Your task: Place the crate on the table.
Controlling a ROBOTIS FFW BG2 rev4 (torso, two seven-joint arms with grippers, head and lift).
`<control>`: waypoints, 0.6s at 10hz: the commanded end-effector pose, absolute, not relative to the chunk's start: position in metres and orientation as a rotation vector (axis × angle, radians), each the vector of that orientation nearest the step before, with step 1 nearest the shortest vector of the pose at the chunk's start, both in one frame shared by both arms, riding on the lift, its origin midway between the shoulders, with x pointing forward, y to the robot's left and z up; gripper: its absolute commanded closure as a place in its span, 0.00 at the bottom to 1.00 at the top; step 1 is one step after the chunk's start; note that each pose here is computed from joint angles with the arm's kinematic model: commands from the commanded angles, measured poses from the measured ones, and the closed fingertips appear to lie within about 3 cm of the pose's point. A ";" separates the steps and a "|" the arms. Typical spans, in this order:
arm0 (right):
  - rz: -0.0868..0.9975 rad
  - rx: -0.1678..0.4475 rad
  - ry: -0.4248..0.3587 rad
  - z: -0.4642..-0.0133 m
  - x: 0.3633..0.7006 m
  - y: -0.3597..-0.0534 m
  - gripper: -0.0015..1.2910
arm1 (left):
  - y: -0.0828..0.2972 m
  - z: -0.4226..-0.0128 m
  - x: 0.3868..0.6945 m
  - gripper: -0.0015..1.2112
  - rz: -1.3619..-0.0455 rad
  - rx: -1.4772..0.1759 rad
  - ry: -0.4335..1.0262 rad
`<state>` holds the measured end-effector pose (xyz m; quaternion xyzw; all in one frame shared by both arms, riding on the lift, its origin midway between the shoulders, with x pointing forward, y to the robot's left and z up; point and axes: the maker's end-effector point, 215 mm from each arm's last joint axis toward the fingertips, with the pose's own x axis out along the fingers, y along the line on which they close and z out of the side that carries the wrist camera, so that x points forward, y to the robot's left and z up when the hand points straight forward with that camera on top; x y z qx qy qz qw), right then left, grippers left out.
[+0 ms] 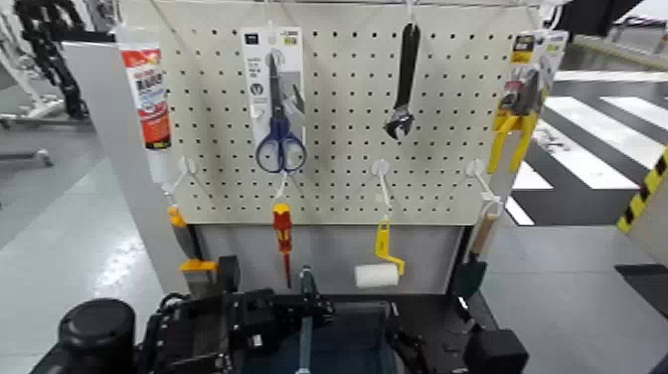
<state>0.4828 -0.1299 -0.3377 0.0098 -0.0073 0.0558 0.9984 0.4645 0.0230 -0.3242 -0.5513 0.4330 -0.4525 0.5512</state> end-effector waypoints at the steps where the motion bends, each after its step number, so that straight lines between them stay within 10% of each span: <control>1: 0.113 0.020 -0.013 -0.338 0.483 -0.129 0.11 | 0.019 -0.334 0.468 0.99 -1.076 -1.293 1.034; 6: 0.116 0.023 -0.013 -0.338 0.482 -0.128 0.11 | 0.019 -0.336 0.469 0.88 -1.076 -1.308 1.029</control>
